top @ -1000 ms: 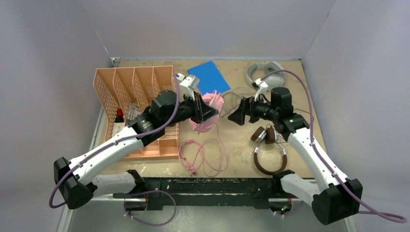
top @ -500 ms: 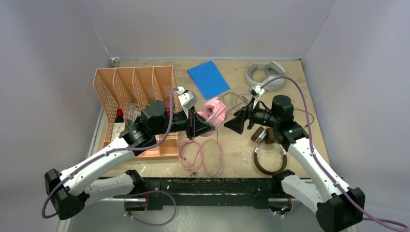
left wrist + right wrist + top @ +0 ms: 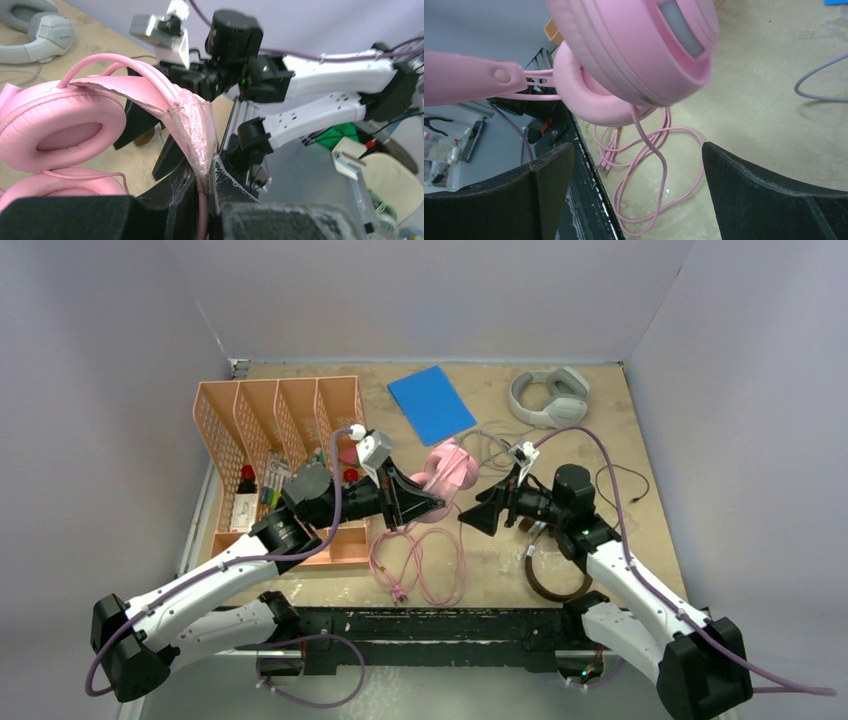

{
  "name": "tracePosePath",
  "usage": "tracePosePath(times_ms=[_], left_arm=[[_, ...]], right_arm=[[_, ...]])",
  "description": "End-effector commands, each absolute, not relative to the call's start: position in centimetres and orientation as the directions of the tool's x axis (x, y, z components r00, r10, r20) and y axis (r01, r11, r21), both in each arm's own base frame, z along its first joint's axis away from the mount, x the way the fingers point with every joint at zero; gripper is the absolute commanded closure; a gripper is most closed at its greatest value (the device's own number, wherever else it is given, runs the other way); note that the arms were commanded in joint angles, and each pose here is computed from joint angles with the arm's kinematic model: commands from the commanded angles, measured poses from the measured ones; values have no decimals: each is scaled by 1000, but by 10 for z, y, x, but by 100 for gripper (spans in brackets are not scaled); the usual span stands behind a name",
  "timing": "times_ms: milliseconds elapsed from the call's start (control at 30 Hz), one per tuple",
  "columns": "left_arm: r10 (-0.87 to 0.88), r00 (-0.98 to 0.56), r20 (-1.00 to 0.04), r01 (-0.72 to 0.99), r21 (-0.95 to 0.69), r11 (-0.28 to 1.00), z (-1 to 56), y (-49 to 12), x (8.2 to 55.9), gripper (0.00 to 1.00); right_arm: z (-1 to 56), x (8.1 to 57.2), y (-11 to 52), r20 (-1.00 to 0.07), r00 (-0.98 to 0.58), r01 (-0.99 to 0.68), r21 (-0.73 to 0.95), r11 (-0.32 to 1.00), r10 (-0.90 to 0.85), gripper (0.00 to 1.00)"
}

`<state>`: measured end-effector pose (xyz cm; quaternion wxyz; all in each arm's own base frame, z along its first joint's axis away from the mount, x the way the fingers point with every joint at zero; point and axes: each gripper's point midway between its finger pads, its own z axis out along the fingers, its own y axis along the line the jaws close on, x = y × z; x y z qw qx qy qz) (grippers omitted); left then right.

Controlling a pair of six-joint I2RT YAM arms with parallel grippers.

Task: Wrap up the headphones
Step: Pick up the headphones from the center of the board.

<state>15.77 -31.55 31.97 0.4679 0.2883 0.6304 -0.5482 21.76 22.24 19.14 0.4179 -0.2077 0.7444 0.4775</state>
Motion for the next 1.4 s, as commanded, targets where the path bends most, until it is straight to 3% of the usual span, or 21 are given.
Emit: tracePosePath(times_ms=[0, 133, 200, 333, 400, 467, 600, 733, 933, 1133, 1267, 1367], left_arm=[[-453, -249, -856, 924, -350, 153, 418, -298, 154, 100], [-504, -260, -823, 924, -364, 118, 439, -295, 150, 100], [-517, -256, -817, 925, -363, 115, 446, -293, 149, 100], [-514, -257, -818, 921, -368, 125, 447, -291, 150, 100], [-506, -263, -821, 920, -372, 125, 447, -291, 148, 100], [-498, -261, -827, 921, -368, 128, 447, -288, 145, 100], [-465, -247, -850, 920, -357, 164, 442, -280, 141, 100], [-472, -234, -850, 912, -360, 198, 443, -268, 138, 100], [-507, -290, -812, 896, -417, 155, 446, -266, 133, 100], [-571, -340, -748, 847, -507, 160, 449, -261, 144, 100], [-632, -400, -664, 695, -669, 263, 435, -257, 181, 100], [-718, -430, -546, 410, -827, 384, 400, -243, 224, 100]], right_arm=[[209, 227, 229, -847, -502, -739, 526, 421, 177, 1], [203, 225, 238, -835, -523, -748, 547, 375, 175, 2], [199, 224, 242, -816, -549, -740, 574, 350, 178, 7], [192, 224, 245, -786, -590, -716, 615, 331, 183, 34], [183, 228, 242, -767, -614, -681, 633, 368, 186, 56], [176, 240, 235, -758, -622, -629, 632, 452, 196, 76], [160, 263, 198, -765, -611, -448, 547, 707, 204, 100], [147, 276, 152, -754, -601, -208, 469, 858, 266, 100], [128, 278, 137, -705, -662, -96, 420, 903, 257, 100], [131, 284, 134, -705, -674, -90, 374, 923, 220, 100], [133, 285, 132, -715, -681, -129, 328, 936, 156, 94], [138, 280, 145, -722, -682, -222, 356, 908, 116, 88]])
